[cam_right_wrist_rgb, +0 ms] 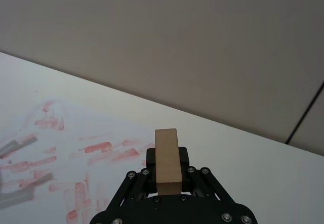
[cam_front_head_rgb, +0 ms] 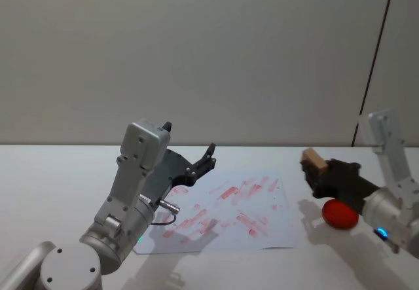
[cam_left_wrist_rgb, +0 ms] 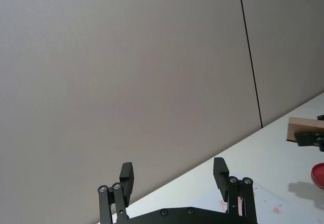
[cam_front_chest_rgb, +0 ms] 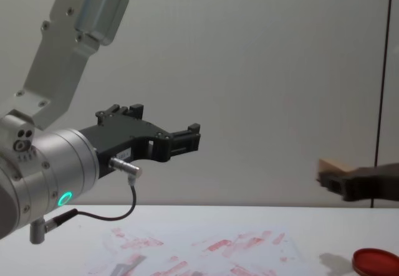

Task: Use the one hand to pick up the stamp and affix it onto the A4 paper.

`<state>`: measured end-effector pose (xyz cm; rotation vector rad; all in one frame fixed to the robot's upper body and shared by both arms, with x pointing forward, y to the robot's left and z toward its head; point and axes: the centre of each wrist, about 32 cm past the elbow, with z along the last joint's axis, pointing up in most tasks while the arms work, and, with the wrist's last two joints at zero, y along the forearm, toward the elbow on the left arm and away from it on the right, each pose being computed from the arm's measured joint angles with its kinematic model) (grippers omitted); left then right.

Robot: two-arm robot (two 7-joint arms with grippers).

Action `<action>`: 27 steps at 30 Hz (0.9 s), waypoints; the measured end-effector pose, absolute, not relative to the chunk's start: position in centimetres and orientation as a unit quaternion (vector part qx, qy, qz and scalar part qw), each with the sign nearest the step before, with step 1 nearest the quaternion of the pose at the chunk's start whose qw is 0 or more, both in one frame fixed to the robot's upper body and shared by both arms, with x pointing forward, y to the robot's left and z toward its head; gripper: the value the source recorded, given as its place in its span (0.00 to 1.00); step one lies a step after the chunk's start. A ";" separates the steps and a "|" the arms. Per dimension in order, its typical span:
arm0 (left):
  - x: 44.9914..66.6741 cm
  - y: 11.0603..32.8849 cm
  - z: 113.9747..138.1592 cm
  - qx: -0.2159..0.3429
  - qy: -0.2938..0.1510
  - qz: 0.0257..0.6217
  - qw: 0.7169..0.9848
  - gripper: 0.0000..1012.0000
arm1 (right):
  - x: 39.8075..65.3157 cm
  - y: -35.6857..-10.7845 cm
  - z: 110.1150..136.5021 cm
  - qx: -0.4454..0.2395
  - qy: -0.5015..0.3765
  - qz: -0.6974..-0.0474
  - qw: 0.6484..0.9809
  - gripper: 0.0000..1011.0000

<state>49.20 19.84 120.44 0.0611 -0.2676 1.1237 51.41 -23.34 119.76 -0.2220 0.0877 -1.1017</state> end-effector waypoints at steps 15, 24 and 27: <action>49.2 19.8 120.4 0.029 -0.126 0.531 0.837 0.99 | 50.5 -26.5 118.4 -0.149 0.047 -0.552 0.819 0.22; 49.2 19.8 120.4 0.029 -0.126 0.531 0.837 0.99 | 50.5 -27.4 117.1 -0.178 0.049 -0.560 0.808 0.22; 49.2 19.8 120.4 0.029 -0.126 0.531 0.837 0.99 | 50.6 -27.5 116.8 -0.184 0.050 -0.561 0.806 0.22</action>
